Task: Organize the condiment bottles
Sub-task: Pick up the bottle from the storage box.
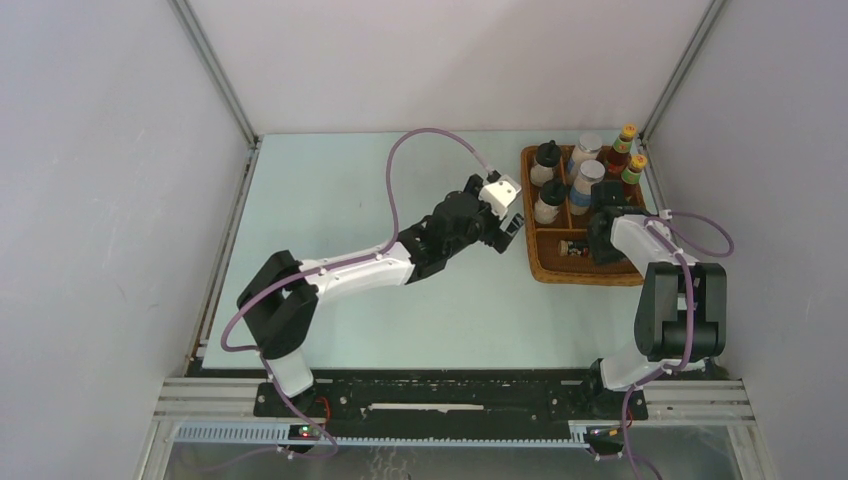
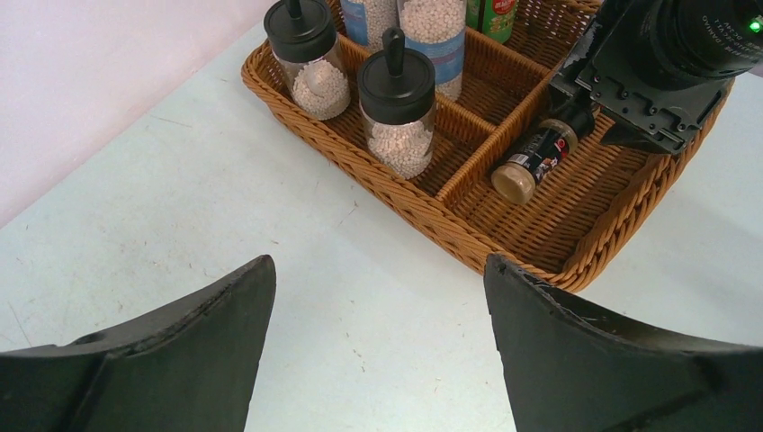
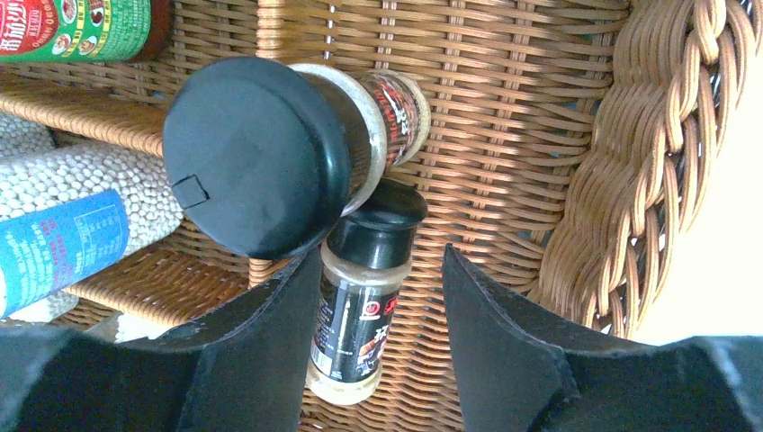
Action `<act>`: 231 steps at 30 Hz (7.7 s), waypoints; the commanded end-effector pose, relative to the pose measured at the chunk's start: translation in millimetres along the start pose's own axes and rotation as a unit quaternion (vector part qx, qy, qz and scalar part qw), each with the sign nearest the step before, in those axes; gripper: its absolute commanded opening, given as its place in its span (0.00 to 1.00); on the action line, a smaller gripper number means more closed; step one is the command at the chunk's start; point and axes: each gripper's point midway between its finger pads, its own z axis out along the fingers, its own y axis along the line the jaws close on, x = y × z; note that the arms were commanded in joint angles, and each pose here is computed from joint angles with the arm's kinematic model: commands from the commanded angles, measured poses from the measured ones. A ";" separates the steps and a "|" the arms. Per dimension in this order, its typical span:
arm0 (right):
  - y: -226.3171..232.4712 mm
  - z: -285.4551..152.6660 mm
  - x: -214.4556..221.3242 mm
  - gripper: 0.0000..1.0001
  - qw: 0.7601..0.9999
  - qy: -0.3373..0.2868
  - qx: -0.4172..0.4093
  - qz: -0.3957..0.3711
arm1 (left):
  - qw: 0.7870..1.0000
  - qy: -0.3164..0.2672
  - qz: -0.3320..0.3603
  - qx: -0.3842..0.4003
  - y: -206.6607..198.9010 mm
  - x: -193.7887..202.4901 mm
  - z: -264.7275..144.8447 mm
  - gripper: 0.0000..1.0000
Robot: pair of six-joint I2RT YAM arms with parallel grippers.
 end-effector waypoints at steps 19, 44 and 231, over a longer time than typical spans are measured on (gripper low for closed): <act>18.9 8.6 -11.0 0.59 0.999 -0.023 -0.014 0.020 | 0.999 -0.032 0.000 -0.005 15.5 -15.3 -13.9 0.90; 17.3 19.9 -4.3 0.03 1.000 -0.011 -0.007 0.002 | 1.000 -0.025 -0.001 -0.007 18.7 -10.3 -12.9 0.89; 38.0 -297.7 41.3 0.00 0.730 -0.102 -0.614 -0.282 | 0.835 -0.017 -0.268 0.480 -92.0 -45.2 -12.1 0.67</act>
